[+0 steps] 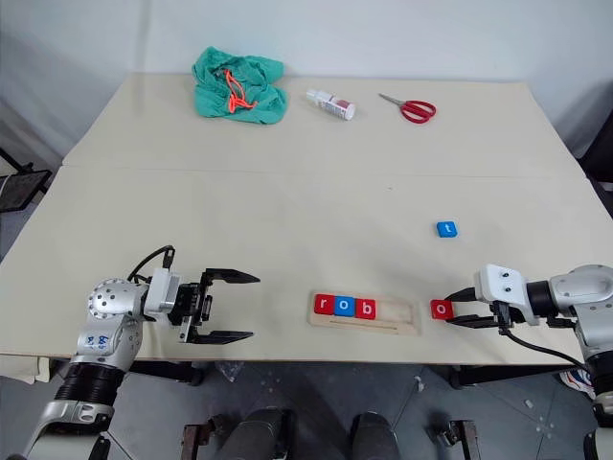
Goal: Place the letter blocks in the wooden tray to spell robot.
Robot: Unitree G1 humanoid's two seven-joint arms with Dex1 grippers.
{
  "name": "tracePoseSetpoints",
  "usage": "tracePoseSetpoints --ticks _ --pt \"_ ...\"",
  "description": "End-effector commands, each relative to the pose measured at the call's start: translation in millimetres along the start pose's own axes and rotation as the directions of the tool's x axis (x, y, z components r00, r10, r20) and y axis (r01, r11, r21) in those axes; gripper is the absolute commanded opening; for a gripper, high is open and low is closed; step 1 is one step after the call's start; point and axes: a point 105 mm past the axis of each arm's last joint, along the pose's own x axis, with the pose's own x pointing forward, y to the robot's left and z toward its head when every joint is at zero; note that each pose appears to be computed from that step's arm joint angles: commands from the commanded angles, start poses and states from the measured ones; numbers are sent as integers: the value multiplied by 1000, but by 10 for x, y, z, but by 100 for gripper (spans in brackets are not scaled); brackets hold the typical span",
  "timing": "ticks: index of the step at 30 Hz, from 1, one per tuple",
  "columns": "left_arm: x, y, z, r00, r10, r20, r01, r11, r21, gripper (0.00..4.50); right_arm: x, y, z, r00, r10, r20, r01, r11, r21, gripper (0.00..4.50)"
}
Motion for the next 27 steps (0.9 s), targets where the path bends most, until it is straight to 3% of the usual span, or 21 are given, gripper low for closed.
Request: tracePoseSetpoints --ticks 1,9,16,27 --pt "3 32 55 1000 2 13 -3 999 36 450 -51 -33 106 998 -51 37 51 999 15 146" --pt "21 75 31 1000 -3 20 3 999 38 450 -103 51 415 989 -115 98 108 991 78 146" --pt "-3 56 -19 999 -51 5 50 998 28 450 160 251 728 989 -83 126 67 990 124 146" --pt "13 83 19 999 -43 3 43 998 48 450 401 254 701 996 -42 82 33 993 113 146"
